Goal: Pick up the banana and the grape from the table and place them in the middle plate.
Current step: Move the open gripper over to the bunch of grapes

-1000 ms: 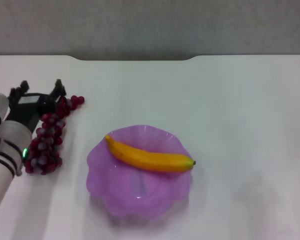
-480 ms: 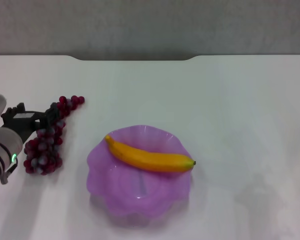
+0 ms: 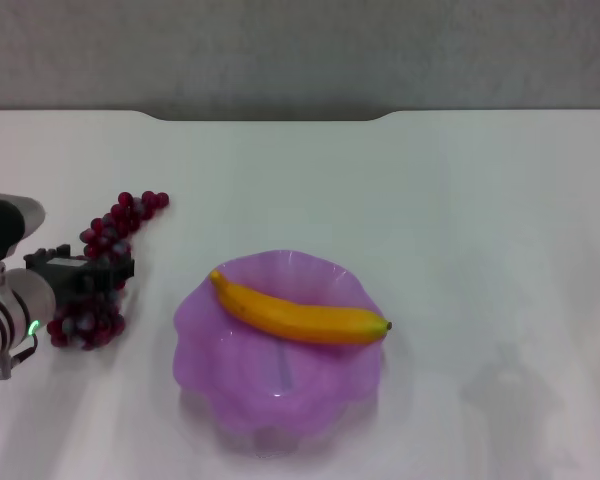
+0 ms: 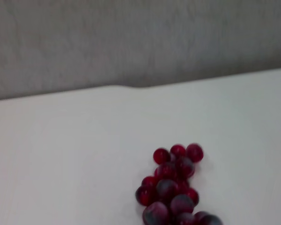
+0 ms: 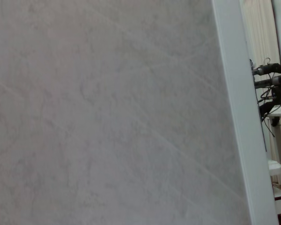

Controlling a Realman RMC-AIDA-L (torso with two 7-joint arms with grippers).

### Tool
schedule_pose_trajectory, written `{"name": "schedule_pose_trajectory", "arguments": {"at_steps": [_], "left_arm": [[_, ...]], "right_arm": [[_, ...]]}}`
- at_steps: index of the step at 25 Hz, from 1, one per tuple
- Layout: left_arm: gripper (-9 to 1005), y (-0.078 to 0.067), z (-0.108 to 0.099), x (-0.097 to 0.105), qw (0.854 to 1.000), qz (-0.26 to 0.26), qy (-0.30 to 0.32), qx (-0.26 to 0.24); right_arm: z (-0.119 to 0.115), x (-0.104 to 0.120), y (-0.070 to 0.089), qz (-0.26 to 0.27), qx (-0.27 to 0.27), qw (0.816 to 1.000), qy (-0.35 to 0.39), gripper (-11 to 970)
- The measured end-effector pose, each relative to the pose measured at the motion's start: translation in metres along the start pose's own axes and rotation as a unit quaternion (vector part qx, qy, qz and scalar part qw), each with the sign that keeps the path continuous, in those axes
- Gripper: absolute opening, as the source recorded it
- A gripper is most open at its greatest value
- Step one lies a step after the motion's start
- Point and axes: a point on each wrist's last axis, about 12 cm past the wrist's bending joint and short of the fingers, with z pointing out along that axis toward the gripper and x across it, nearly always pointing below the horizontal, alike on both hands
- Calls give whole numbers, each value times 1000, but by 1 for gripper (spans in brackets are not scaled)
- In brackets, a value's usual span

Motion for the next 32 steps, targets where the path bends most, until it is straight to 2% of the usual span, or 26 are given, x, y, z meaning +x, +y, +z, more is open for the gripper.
{"name": "schedule_pose_trajectory", "arguments": {"at_steps": [6,11,32], "left_arm": [[893,8,6,-1,999,23,33,-6],[891,9,6,1,999,28,45,-3],[880,2,7,2,996,46,69,18]], "right_arm": [[1,-2,6,-5,-15,1000,-6,-1],[1,-2,11,-5,-23,1000,-10,-1],[2,-2,12,-7,-29,999,-13,-1]]}}
